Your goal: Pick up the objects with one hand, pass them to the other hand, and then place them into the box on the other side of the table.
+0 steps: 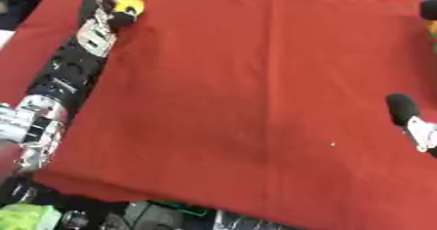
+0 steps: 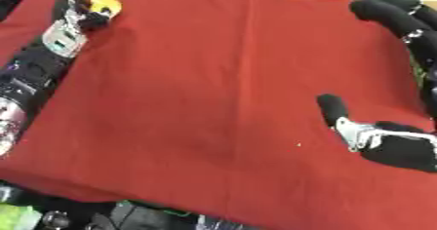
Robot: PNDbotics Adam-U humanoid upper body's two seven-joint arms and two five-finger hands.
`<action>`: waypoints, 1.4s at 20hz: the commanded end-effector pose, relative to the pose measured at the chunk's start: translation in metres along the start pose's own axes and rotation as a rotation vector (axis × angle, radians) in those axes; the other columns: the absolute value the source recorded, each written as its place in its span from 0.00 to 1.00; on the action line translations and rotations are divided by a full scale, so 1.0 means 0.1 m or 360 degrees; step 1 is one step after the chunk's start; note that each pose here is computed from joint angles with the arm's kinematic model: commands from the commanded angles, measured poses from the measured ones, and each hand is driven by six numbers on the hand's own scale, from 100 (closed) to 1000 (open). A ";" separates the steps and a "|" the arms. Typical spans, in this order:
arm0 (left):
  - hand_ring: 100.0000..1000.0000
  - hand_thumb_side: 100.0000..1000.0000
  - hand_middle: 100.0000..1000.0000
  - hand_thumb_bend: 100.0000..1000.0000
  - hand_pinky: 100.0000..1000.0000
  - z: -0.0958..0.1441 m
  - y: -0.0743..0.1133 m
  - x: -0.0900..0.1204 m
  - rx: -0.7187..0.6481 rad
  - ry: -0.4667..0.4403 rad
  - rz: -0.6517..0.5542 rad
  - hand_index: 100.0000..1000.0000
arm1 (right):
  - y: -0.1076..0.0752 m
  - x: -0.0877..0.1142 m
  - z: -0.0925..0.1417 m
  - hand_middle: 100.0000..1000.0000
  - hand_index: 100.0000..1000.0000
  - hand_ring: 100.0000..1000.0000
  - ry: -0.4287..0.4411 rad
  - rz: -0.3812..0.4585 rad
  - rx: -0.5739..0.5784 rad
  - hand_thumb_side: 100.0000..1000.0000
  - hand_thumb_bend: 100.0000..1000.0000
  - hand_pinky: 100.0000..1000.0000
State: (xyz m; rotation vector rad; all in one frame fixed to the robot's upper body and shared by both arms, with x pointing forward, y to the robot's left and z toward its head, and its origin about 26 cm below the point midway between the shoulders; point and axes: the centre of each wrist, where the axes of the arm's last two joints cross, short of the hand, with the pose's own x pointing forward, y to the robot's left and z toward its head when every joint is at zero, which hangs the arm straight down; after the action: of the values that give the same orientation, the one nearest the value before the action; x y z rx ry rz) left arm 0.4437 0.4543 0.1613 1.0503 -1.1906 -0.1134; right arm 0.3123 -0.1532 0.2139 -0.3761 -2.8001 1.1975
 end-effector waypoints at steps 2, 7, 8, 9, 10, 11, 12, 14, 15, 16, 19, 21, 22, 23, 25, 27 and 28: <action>0.45 0.12 0.43 0.16 0.58 -0.03 0.42 0.20 -0.0008 -0.0192 0.0063 0.60 | -0.05 -0.01 -0.01 0.79 0.93 0.78 -0.0009 0.0034 -0.0007 0.45 0.22 0.81; 0.45 0.13 0.43 0.17 0.58 0.06 0.65 0.36 -0.0143 -0.0431 0.0135 0.60 | -0.04 -0.01 -0.01 0.79 0.93 0.78 -0.0012 0.0034 0.0006 0.45 0.22 0.81; 0.45 0.13 0.43 0.17 0.58 0.09 0.69 0.40 -0.0179 -0.0495 0.0143 0.60 | -0.04 -0.01 -0.01 0.79 0.93 0.78 -0.0018 0.0034 0.0011 0.45 0.22 0.81; 0.45 0.13 0.43 0.17 0.58 0.12 0.72 0.45 -0.0219 -0.0556 0.0150 0.60 | -0.04 -0.01 -0.02 0.79 0.93 0.78 -0.0025 0.0033 0.0016 0.45 0.22 0.81; 0.45 0.13 0.43 0.17 0.58 0.16 0.75 0.49 -0.0258 -0.0616 0.0152 0.60 | -0.04 -0.01 -0.03 0.79 0.93 0.78 -0.0035 0.0032 0.0022 0.45 0.22 0.81; 0.45 0.14 0.43 0.17 0.59 0.20 0.77 0.54 -0.0292 -0.0672 0.0150 0.60 | -0.04 0.00 -0.04 0.80 0.93 0.78 -0.0046 0.0030 0.0028 0.45 0.22 0.81; 0.45 0.14 0.43 0.17 0.59 0.25 0.79 0.59 -0.0330 -0.0734 0.0142 0.60 | -0.04 0.00 -0.05 0.80 0.93 0.78 -0.0062 0.0028 0.0034 0.45 0.22 0.81; 0.45 0.14 0.43 0.17 0.59 0.37 0.80 0.69 -0.0413 -0.0856 0.0109 0.60 | -0.03 0.01 -0.08 0.80 0.93 0.78 -0.0090 0.0022 0.0048 0.45 0.23 0.81; 0.45 0.14 0.43 0.17 0.59 0.43 0.80 0.74 -0.0456 -0.0913 0.0086 0.60 | -0.03 0.01 -0.09 0.80 0.93 0.78 -0.0101 0.0019 0.0055 0.45 0.23 0.81; 0.45 0.14 0.43 0.17 0.59 0.51 0.77 0.80 -0.0512 -0.0978 0.0055 0.60 | -0.03 0.01 -0.10 0.80 0.93 0.78 -0.0114 0.0016 0.0063 0.44 0.23 0.81; 0.45 0.14 0.43 0.16 0.59 0.75 0.67 0.94 -0.0701 -0.1136 -0.0015 0.60 | -0.01 0.02 -0.13 0.80 0.93 0.78 -0.0142 0.0006 0.0085 0.44 0.24 0.81; 0.45 0.14 0.43 0.16 0.59 0.91 0.57 1.01 -0.0853 -0.1221 -0.0045 0.60 | 0.00 0.02 -0.14 0.80 0.93 0.78 -0.0157 -0.0001 0.0099 0.44 0.25 0.81; 0.45 0.14 0.43 0.16 0.59 0.99 0.51 1.05 -0.0935 -0.1262 -0.0067 0.60 | 0.01 0.02 -0.15 0.80 0.93 0.78 -0.0166 -0.0003 0.0106 0.44 0.25 0.81; 0.45 0.14 0.43 0.15 0.59 1.07 0.46 1.08 -0.1007 -0.1294 -0.0090 0.61 | 0.01 0.02 -0.15 0.80 0.93 0.78 -0.0173 -0.0005 0.0111 0.43 0.25 0.81; 0.45 0.14 0.43 0.15 0.59 1.20 0.35 1.13 -0.1141 -0.1338 -0.0136 0.61 | 0.02 0.03 -0.17 0.80 0.93 0.78 -0.0188 -0.0008 0.0122 0.43 0.26 0.81; 0.45 0.14 0.43 0.15 0.58 1.31 0.23 1.17 -0.1276 -0.1364 -0.0173 0.61 | 0.03 0.04 -0.18 0.80 0.93 0.78 -0.0207 -0.0011 0.0134 0.43 0.26 0.81; 0.45 0.14 0.43 0.14 0.58 1.36 0.17 1.18 -0.1343 -0.1375 -0.0186 0.61 | 0.04 0.04 -0.19 0.80 0.93 0.78 -0.0216 -0.0012 0.0140 0.43 0.26 0.81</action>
State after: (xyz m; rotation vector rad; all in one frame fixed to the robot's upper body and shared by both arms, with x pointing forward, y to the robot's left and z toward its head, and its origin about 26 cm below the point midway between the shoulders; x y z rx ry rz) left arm 0.3829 0.3169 0.2425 0.2870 -1.6073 -1.0975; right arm 0.3126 -0.1361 0.2175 -0.2850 -2.8244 1.3670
